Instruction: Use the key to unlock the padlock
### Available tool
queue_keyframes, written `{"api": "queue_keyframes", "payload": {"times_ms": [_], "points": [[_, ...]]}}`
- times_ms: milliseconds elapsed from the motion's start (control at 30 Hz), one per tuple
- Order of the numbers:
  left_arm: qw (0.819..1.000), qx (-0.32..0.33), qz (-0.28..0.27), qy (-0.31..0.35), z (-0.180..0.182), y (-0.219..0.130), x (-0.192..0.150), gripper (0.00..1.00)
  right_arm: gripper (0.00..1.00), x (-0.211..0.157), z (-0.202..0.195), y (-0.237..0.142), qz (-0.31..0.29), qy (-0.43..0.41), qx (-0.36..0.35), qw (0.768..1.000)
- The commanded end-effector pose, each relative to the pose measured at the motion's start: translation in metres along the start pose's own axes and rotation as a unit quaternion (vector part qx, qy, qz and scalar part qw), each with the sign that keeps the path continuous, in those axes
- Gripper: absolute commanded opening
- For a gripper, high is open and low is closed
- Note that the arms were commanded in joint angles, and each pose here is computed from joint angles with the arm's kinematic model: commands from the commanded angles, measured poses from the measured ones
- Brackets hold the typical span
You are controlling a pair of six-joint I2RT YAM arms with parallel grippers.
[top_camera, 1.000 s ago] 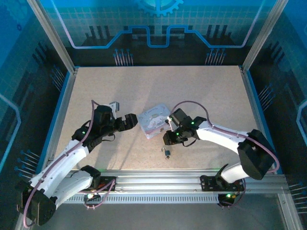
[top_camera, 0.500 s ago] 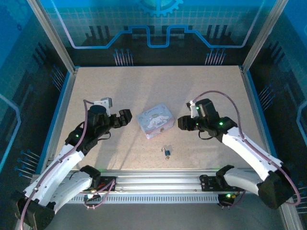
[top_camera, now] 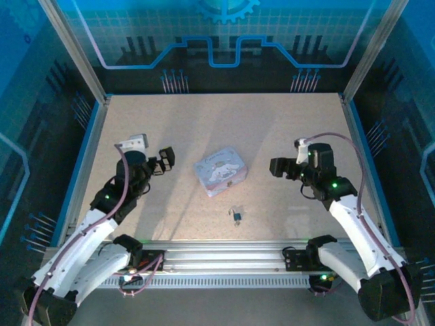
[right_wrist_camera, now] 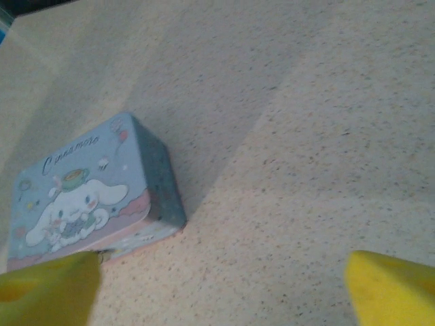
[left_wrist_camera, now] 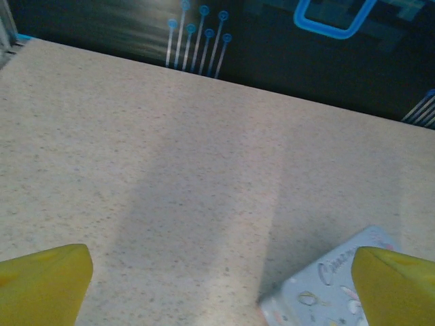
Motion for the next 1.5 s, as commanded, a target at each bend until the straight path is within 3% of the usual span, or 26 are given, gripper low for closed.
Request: {"api": "queue_keyframes", "payload": {"times_ms": [0, 267, 433, 900, 1033, 1233, 1467], "points": [[0.998, 0.044, -0.025, 0.029, 0.016, 0.008, 0.0, 0.99, 1.0, 0.012, -0.012, 0.0, -0.039, -0.01, -0.013, 0.999], [0.995, 0.077, -0.034, 0.052, 0.034, 0.03, -0.013, 0.99, 1.0, 0.018, -0.038, 0.013, -0.112, -0.1, -0.067, 0.986], [0.993, 0.095, -0.055, 0.048, 0.05, 0.045, -0.025, 0.99, 1.0, 0.018, -0.059, 0.023, -0.144, -0.108, -0.108, 0.978], [0.994, 0.082, -0.035, 0.066, 0.068, 0.078, -0.057, 0.99, 1.0, 0.015, -0.083, 0.078, -0.164, -0.114, -0.098, 0.975], [0.995, 0.066, -0.022, 0.069, 0.065, 0.085, -0.065, 0.99, 1.0, 0.02, -0.076, 0.088, -0.151, -0.158, -0.08, 0.973], [0.996, 0.06, -0.01, 0.071, 0.066, 0.094, -0.076, 0.99, 1.0, 0.015, -0.08, 0.097, -0.181, -0.18, -0.074, 0.964], [0.996, 0.054, -0.006, 0.072, 0.066, 0.102, -0.082, 0.99, 1.0, 0.014, -0.088, 0.115, -0.148, -0.171, -0.081, 0.971]]}}
Point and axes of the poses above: each hand's point on the last joint's axis, 136 mm out from that joint toward the fingers, its own y axis out along the fingers, its own z axis along the line the jaws close on, x = y × z, the point moved 2 cm from there along -y, back along the fingers, and after that the axes turned 4 degrees about y, right-handed, at the moved point
